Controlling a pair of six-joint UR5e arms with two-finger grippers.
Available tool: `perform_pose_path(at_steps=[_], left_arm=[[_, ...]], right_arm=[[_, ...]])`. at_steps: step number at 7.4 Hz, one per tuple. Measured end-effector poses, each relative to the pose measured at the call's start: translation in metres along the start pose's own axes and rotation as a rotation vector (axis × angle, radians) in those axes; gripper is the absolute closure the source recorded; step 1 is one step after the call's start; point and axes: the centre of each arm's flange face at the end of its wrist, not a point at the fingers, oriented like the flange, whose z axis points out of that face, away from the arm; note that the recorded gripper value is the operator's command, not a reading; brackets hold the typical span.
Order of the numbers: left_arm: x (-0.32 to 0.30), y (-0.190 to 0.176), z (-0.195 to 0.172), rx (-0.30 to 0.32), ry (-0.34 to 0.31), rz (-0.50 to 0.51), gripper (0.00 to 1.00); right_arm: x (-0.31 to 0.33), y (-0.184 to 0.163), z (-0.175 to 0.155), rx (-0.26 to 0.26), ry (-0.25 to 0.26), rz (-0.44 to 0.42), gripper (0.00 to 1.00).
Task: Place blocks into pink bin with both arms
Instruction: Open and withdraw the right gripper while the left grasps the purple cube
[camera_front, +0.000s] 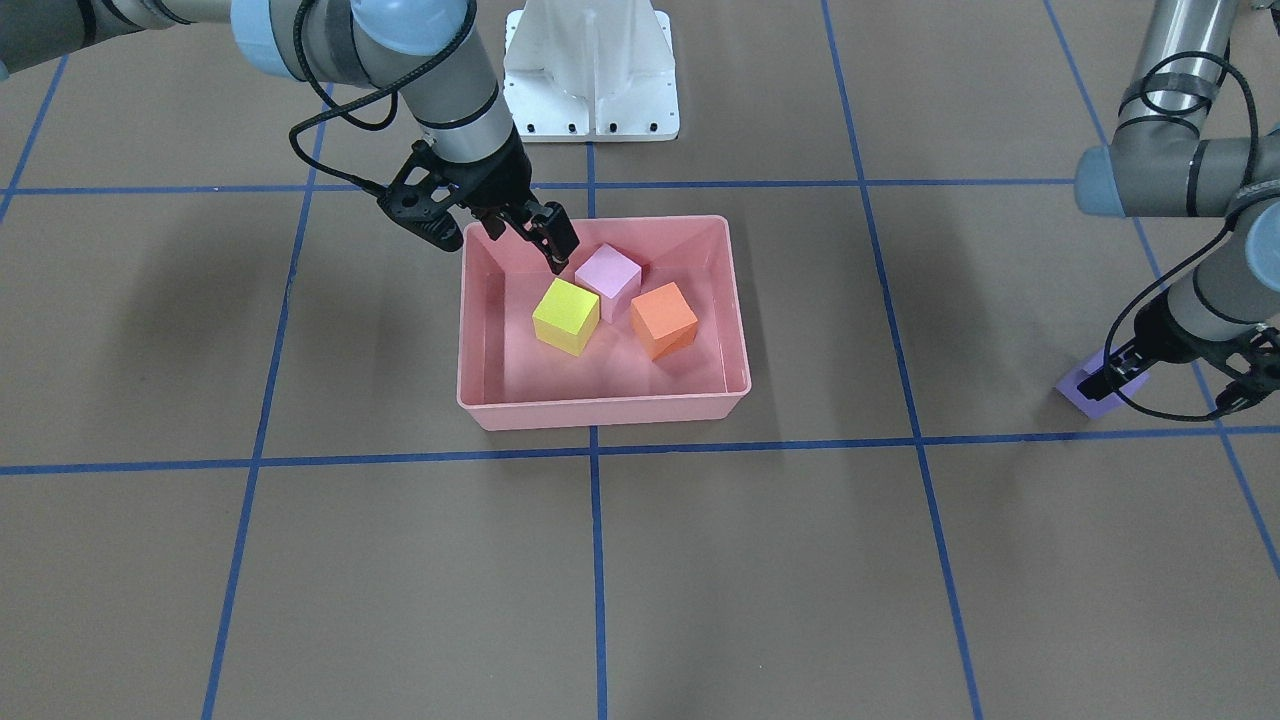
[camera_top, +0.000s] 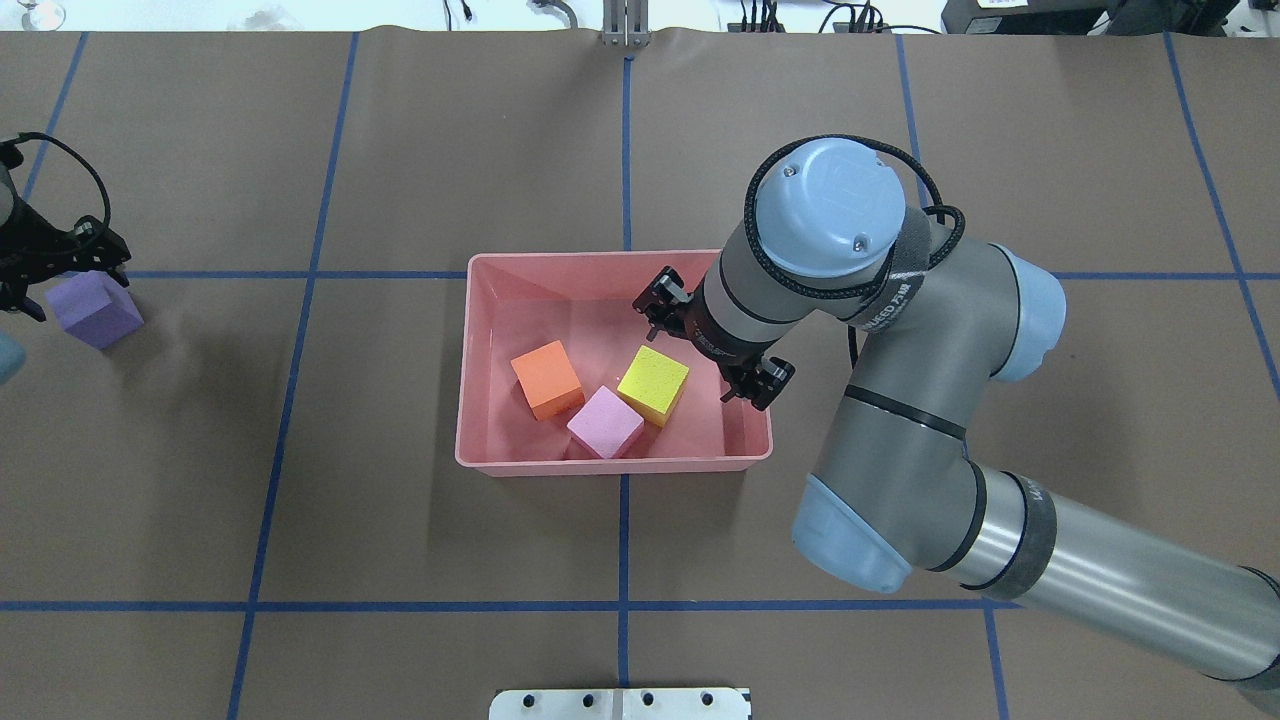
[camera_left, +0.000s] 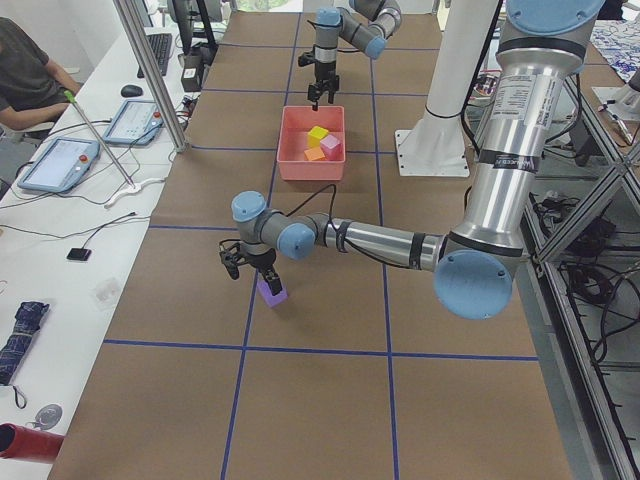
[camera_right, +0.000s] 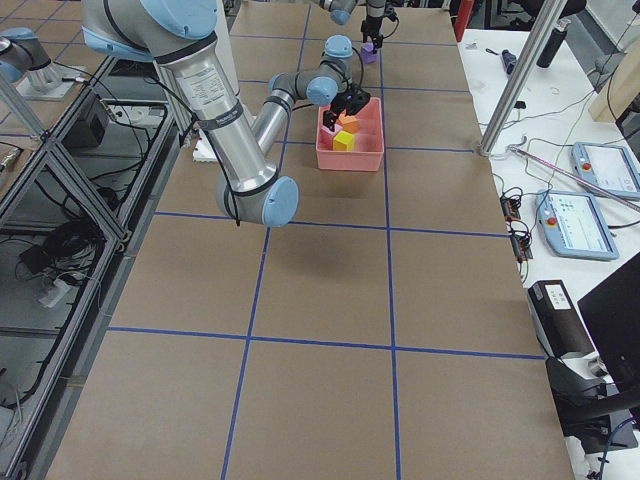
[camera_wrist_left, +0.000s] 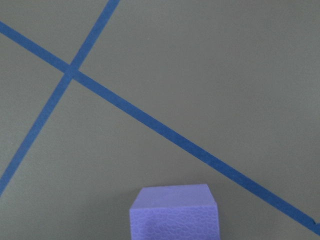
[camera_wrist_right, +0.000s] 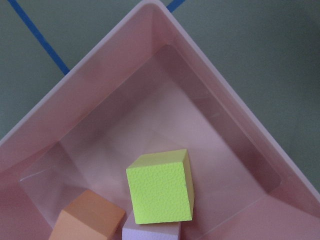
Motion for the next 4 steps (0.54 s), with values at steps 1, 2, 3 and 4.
perform_pose_path(at_steps=[1,2,3,4], left_arm=[[0.0,0.002,0.009,0.013,-0.012,0.009,0.0],[-0.003,0.002,0.015,0.02,-0.014,0.017,0.2],[-0.005,0.002,0.019,0.025,-0.008,0.023,0.91],[-0.004,0.002,0.019,0.028,-0.001,0.021,1.0]], right_arm=[[0.002,-0.002,-0.001,0.003,-0.001,0.002,0.01],[0.003,-0.003,-0.002,0.004,-0.002,0.002,0.01],[0.003,-0.005,-0.003,0.006,-0.004,0.005,0.01],[0.004,-0.015,-0.011,0.014,-0.014,0.015,0.01]])
